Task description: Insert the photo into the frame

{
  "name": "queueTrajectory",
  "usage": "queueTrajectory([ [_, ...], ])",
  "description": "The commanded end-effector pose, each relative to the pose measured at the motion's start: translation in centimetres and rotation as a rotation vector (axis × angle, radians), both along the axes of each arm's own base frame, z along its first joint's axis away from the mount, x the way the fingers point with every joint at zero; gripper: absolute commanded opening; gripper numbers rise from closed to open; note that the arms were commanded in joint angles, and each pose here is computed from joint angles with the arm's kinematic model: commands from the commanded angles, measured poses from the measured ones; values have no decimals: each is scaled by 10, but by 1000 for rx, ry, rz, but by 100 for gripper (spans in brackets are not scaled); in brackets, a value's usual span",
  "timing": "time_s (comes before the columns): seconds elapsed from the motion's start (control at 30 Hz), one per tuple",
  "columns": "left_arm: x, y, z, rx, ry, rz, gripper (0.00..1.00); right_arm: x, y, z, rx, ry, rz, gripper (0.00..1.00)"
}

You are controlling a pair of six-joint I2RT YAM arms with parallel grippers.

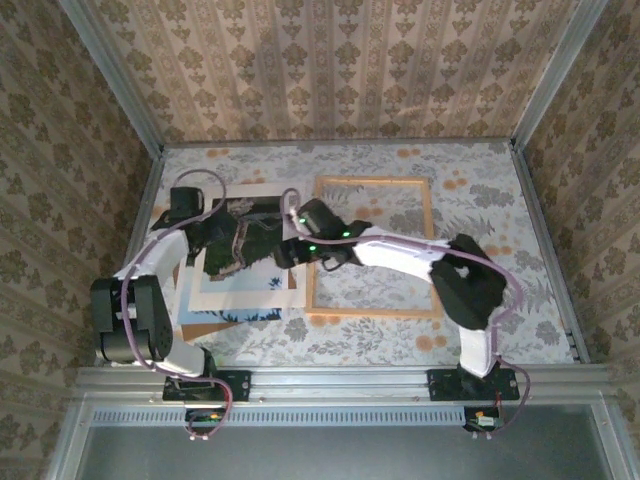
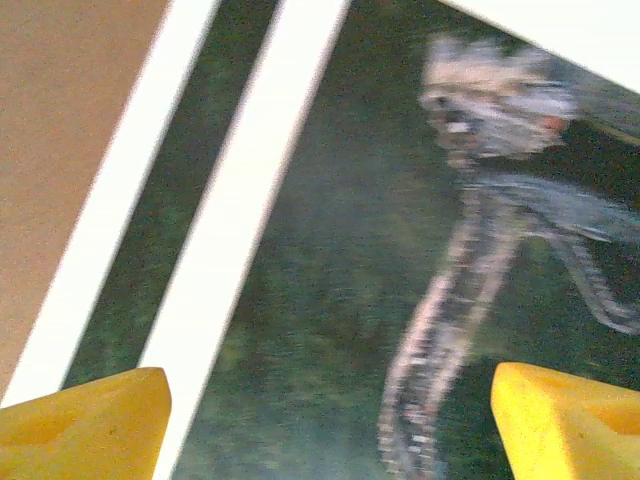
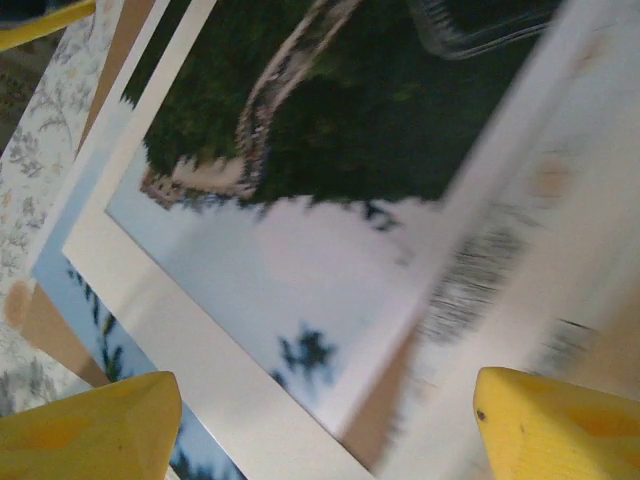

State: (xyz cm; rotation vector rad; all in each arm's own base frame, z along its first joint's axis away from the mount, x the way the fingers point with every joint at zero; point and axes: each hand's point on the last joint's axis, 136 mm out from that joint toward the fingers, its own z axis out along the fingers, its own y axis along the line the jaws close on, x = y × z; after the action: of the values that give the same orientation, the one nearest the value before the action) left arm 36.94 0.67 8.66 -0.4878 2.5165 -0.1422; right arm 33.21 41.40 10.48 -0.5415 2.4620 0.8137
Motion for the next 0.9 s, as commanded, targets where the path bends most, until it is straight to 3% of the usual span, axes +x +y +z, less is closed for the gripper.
queueTrajectory([
  [0.0,8,8,-4,-51,-29,49,86,19,13,-12,30,78,-114,75],
  [0.47,16,9,-36,-48,77,17,86,37,-43,-76,-228,138,-364,73],
  [0.77,15,7,-33,-54,63,11,86,43,-88,-75,-347,130,-421,73],
  [0.87,14,13,-37,-27,86,13,86,46,-73,-66,-307,122,-378,73],
])
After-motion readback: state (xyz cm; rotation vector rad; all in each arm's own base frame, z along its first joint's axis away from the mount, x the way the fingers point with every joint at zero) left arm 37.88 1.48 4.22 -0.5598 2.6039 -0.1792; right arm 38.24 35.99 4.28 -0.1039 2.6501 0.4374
